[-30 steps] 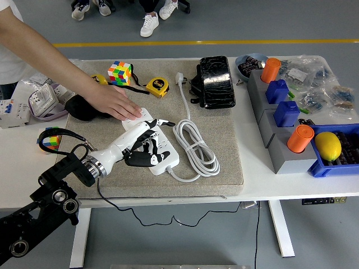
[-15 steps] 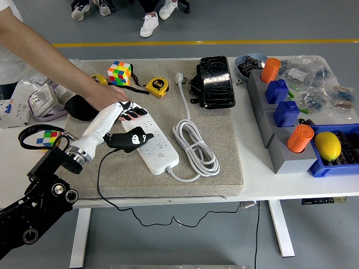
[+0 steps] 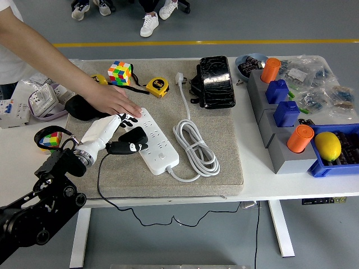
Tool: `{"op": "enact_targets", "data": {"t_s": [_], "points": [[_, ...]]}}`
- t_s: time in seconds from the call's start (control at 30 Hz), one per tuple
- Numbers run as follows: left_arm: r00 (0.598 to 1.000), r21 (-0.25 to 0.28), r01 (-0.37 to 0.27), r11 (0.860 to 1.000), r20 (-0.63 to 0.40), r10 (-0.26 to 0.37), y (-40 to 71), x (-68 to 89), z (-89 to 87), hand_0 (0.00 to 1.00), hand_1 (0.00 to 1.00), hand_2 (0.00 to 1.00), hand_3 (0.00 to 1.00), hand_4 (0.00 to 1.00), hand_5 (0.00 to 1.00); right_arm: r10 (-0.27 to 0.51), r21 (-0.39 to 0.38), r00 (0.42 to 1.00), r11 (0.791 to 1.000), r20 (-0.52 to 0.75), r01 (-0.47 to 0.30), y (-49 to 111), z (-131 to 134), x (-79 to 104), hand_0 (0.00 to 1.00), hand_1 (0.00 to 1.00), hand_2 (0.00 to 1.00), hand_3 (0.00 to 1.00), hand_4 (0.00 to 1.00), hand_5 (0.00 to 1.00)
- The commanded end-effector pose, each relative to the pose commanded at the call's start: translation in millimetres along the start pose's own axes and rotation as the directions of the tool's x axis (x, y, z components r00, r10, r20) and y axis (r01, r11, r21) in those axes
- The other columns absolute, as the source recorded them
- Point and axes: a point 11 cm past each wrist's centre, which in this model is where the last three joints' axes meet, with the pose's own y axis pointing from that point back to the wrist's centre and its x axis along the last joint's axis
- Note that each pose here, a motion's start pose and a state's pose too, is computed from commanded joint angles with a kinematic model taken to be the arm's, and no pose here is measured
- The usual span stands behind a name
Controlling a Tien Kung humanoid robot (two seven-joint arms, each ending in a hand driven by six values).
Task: Put the plug near the board,insert it into the board,press the button,pull the plug out
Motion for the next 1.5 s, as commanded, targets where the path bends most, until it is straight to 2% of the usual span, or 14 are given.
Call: {"op": "enact_targets", "data": {"t_s": [0.03, 0.1, 0.2, 0.23, 0.4, 0.43, 0.63, 0.67, 0.83, 0.87, 1.03, 1.23, 1.3, 1.5], "points": [[1.0, 0.013, 0.002, 1.0, 0.006, -0.002, -0.4, -1.0, -1.0, 0.521, 0.598, 0.608, 0.704, 0.998, 0.539, 0.0, 0.0, 1.0, 1.0, 0.0, 0.0, 0.0, 0, -0.1, 0.548, 0.62, 0.56, 0.513, 0.86, 0.39], [1.0, 0.039, 0.004, 0.999, 0.013, -0.005, -0.9, -3.2, -2.7, 0.521, 0.598, 0.608, 0.704, 0.998, 0.539, 0.0, 0.001, 1.0, 1.0, 0.0, 0.0, 0.0, 0, -0.2, 0.548, 0.62, 0.56, 0.513, 0.86, 0.39], [1.0, 0.043, 0.003, 0.999, 0.012, -0.004, -1.6, -5.3, -1.2, 0.521, 0.598, 0.608, 0.704, 0.998, 0.539, -0.001, 0.0, 1.0, 1.0, 0.0, 0.001, 0.0, 0, -0.5, 0.548, 0.62, 0.56, 0.513, 0.86, 0.39], [1.0, 0.042, 0.004, 0.999, 0.011, -0.004, -1.8, -5.8, -0.5, 0.415, 0.5, 0.515, 0.65, 0.998, 0.538, -0.001, 0.0, 1.0, 1.0, 0.0, 0.001, 0.0, 0, -0.5, 0.546, 0.62, 0.56, 0.513, 0.86, 0.389], [1.0, 0.041, 0.008, 0.999, 0.019, -0.009, -3.6, -7.9, 1.5, 0.415, 0.5, 0.515, 0.65, 0.998, 0.538, -0.001, 0.0, 1.0, 1.0, -0.001, 0.001, 0.0, 0, -0.3, 0.546, 0.62, 0.56, 0.513, 0.86, 0.389], [1.0, 0.04, 0.005, 0.999, 0.02, -0.006, -4.4, -7.8, 2.1, 0.33, 0.382, 0.398, 0.56, 0.955, 0.466, -0.001, 0.001, 1.0, 1.0, -0.001, 0.001, 0.0, 0, -0.5, 0.546, 0.62, 0.56, 0.513, 0.86, 0.389], [0.999, 0.022, -0.015, 1.0, 0.037, 0.014, -7.4, -7.0, 6.2, 0.33, 0.382, 0.398, 0.56, 0.955, 0.466, 0.0, 0.001, 1.0, 1.0, 0.0, 0.0, 0.0, 0, -0.6, 0.546, 0.62, 0.56, 0.513, 0.86, 0.389], [0.999, 0.019, -0.019, 1.0, 0.045, 0.018, -7.8, -6.9, 6.7, 0.273, 0.324, 0.374, 0.521, 0.824, 0.238, 0.0, 0.001, 1.0, 1.0, 0.0, 0.0, 0.0, 0, -0.7, 0.547, 0.62, 0.56, 0.513, 0.86, 0.389], [0.997, 0.009, -0.029, 1.0, 0.075, 0.028, -9.4, -7.3, 8.2, 0.273, 0.324, 0.374, 0.521, 0.824, 0.238, -0.001, 0.0, 1.0, 1.0, 0.0, 0.001, 0.0, 0, -1.1, 0.547, 0.62, 0.56, 0.513, 0.86, 0.389], [0.996, 0.008, -0.03, 1.0, 0.083, 0.029, -9.6, -7.4, 8.3, 0.222, 0.32, 0.343, 0.523, 0.748, 0.072, -0.001, 0.0, 1.0, 1.0, -0.001, 0.001, 0.0, 0, -1.2, 0.547, 0.62, 0.56, 0.513, 0.859, 0.388], [0.995, -0.014, -0.053, 0.998, 0.089, 0.054, -9.3, -4.9, 11.5, 0.222, 0.32, 0.343, 0.523, 0.748, 0.072, 0.001, 0.004, 1.0, 1.0, -0.002, -0.001, 0.0, -1, -0.5, 0.547, 0.62, 0.56, 0.513, 0.859, 0.388], [0.994, -0.078, -0.08, 0.994, 0.068, 0.085, -7.9, 0.3, 19.5, 0.206, 0.306, 0.331, 0.519, 0.748, 0.048, 0.004, 0.005, 1.0, 1.0, -0.002, -0.004, 0.1, 0, 0.1, 0.547, 0.619, 0.56, 0.513, 0.859, 0.387], [0.994, -0.089, -0.084, 0.992, 0.064, 0.09, -7.0, 1.5, 21.0, 0.194, 0.27, 0.333, 0.518, 0.748, 0.046, 0.004, 0.006, 1.0, 1.0, -0.002, -0.004, 0.2, 0, -0.2, 0.547, 0.618, 0.558, 0.512, 0.858, 0.388], [0.99, -0.139, -0.126, 0.982, 0.04, 0.133, -0.2, 14.9, 19.0, 0.194, 0.277, 0.33, 0.519, 0.756, 0.044, 0.004, 0.008, 1.0, 1.0, -0.008, -0.004, -0.1, -1, 0.0, 0.548, 0.618, 0.559, 0.512, 0.857, 0.387]]}}
